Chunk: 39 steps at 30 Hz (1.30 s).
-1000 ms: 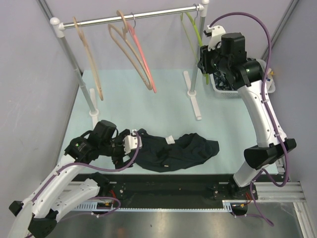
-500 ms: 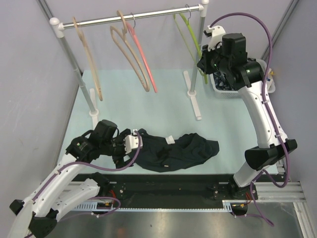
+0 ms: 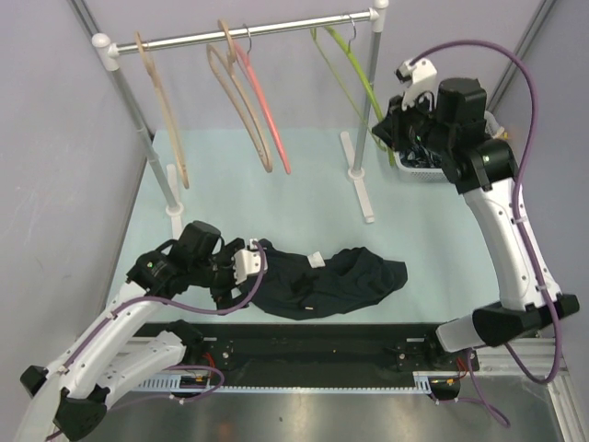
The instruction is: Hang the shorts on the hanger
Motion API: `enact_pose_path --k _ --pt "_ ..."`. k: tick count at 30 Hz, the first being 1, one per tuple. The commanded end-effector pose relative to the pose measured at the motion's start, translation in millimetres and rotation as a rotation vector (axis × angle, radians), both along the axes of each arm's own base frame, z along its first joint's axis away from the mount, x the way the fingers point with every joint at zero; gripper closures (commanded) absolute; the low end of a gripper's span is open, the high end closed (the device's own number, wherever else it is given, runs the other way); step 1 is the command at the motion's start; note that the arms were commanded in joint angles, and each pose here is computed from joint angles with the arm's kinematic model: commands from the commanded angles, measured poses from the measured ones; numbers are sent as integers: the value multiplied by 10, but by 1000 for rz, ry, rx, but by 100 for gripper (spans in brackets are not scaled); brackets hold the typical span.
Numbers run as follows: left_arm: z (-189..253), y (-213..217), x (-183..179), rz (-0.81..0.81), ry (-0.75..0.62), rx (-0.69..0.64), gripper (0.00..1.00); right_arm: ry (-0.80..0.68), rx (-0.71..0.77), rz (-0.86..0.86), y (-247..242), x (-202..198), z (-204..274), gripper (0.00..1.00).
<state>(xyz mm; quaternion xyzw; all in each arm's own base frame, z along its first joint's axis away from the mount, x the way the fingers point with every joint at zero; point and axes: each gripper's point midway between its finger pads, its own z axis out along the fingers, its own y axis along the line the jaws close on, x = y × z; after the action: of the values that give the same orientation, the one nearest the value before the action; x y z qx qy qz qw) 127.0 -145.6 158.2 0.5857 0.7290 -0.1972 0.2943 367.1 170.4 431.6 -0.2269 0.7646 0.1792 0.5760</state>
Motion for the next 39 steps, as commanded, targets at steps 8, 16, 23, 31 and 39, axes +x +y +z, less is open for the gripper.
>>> enact_pose_path --k 8,16,23,31,39 --pt "158 -179 24 -93 -92 -117 0 -3 -131 190 -257 -1246 -509 100" --pt "753 -261 208 68 -337 -386 0 248 -236 457 -340 -2222 -1261 100" --pt "951 -215 -41 -23 -454 -477 0 284 -313 687 -406 -2776 -1538 100" --pt "858 -177 -160 -114 -419 -390 0 259 -365 928 -310 -3098 -1716 100" --pt "676 -205 -208 -202 -386 -336 18 262 -378 1013 -221 -3137 -1747 100"
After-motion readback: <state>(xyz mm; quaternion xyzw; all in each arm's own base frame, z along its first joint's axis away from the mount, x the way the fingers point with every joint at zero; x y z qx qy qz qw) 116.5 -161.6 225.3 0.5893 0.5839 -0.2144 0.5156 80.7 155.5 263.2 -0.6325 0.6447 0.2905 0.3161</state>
